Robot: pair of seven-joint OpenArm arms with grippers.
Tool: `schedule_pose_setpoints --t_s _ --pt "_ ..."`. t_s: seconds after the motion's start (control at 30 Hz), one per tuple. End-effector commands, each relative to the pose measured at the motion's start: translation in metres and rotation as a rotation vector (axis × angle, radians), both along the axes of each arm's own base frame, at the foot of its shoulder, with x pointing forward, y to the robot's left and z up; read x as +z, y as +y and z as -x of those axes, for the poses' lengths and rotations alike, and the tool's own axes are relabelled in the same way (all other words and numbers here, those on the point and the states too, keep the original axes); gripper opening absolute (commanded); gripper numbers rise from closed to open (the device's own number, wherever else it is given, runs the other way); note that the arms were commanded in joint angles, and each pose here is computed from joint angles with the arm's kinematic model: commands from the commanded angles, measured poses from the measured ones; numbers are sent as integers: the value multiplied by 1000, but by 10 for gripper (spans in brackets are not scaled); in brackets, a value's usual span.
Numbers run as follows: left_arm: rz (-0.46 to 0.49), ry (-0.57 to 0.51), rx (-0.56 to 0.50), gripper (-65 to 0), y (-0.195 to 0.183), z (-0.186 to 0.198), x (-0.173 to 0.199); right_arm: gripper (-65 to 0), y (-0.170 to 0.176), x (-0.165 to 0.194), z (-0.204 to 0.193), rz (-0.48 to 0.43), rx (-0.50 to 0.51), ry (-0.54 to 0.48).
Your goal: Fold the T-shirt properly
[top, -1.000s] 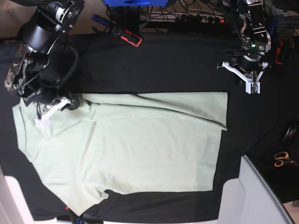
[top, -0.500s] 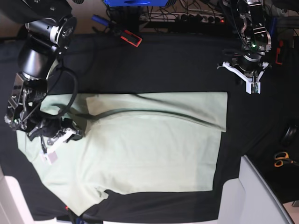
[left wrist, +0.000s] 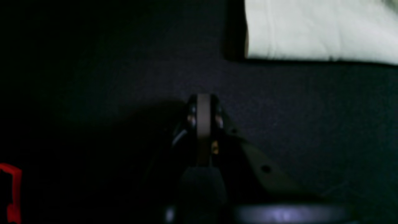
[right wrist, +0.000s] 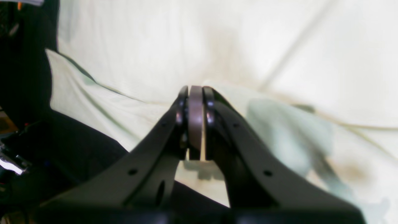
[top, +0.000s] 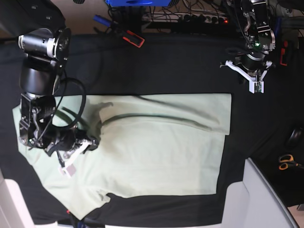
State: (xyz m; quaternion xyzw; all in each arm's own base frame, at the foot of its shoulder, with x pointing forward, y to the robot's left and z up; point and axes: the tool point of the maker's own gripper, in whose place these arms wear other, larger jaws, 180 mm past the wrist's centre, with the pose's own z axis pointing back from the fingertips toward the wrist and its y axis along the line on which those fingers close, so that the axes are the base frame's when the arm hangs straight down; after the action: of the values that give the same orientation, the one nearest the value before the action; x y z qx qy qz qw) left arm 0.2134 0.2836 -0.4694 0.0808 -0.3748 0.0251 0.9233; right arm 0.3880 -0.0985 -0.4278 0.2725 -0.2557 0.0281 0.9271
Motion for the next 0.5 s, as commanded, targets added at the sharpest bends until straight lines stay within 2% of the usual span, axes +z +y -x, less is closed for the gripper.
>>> schedule_pose_setpoints --t_s 0.0,0.2,0.47 --pt "-20 -33 -2 -650 6 -5 10 -647 -2 23 -23 -6 -6 -82" --pt "-18 -24 0 -650 6 -2 7 -647 -2 16 -28 22 20 -91" --pt "-19 -24 -1 -650 6 -2 7 -638 -16 17 -36 25 -17 -119"
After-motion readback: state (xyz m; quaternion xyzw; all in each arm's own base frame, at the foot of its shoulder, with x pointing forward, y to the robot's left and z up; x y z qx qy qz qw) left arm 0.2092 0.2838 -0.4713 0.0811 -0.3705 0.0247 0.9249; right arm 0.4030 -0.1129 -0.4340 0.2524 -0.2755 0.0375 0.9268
